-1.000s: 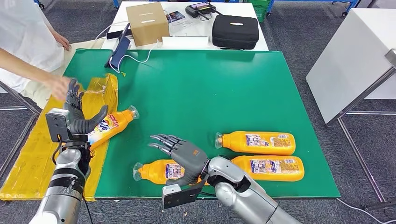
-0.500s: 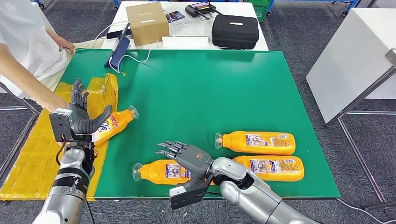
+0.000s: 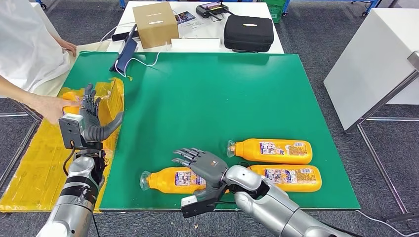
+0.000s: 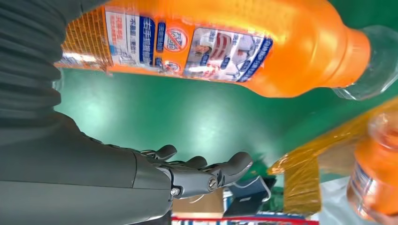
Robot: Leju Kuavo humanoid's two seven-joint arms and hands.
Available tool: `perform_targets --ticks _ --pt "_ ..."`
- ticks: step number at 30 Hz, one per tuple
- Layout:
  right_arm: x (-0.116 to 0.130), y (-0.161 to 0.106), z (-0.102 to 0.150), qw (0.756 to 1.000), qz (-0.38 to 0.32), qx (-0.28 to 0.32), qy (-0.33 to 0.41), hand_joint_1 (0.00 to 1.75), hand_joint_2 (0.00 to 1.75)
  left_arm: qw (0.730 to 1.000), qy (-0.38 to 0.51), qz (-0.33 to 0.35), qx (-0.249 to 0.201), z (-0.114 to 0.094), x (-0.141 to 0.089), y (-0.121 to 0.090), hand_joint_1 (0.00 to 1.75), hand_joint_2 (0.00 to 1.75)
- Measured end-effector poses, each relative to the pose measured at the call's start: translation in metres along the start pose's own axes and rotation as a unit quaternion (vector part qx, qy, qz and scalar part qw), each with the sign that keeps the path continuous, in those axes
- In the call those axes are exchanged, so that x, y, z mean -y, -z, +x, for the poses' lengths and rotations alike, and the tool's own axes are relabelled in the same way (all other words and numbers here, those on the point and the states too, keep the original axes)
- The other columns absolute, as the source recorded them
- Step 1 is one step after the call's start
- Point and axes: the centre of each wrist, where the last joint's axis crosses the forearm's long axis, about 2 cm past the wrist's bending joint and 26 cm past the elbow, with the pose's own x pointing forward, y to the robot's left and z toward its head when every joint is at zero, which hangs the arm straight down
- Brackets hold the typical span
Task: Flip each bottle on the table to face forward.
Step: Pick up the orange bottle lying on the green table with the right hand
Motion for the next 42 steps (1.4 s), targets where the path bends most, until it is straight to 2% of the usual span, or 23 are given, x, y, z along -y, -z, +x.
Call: perform_targets --ticks 9,23,40,42 --pt "-0.003 0.000 -0.002 1.000 0.002 -0.015 -0.012 0.00 1.75 1.000 -0.001 -0.005 -0.005 -0.001 0.001 -0.003 0.00 1.75" --pt "-0.006 0.006 -0.004 0.995 -0.022 -0.080 -0.057 0.00 1.75 1.000 -0.005 -0.010 -0.018 -0.002 0.003 -0.005 0.00 1.75" --pt "-0.013 0.010 -0.017 0.991 0.002 -0.131 -0.038 0.00 1.75 1.000 -0.013 -0.017 -0.023 -0.001 0.010 -0.006 0.00 1.75" --pt "-0.014 0.012 -0.020 0.989 0.010 -0.141 -0.038 0.07 1.75 0.999 -0.014 -0.019 -0.023 -0.001 0.012 -0.005 0.00 1.75"
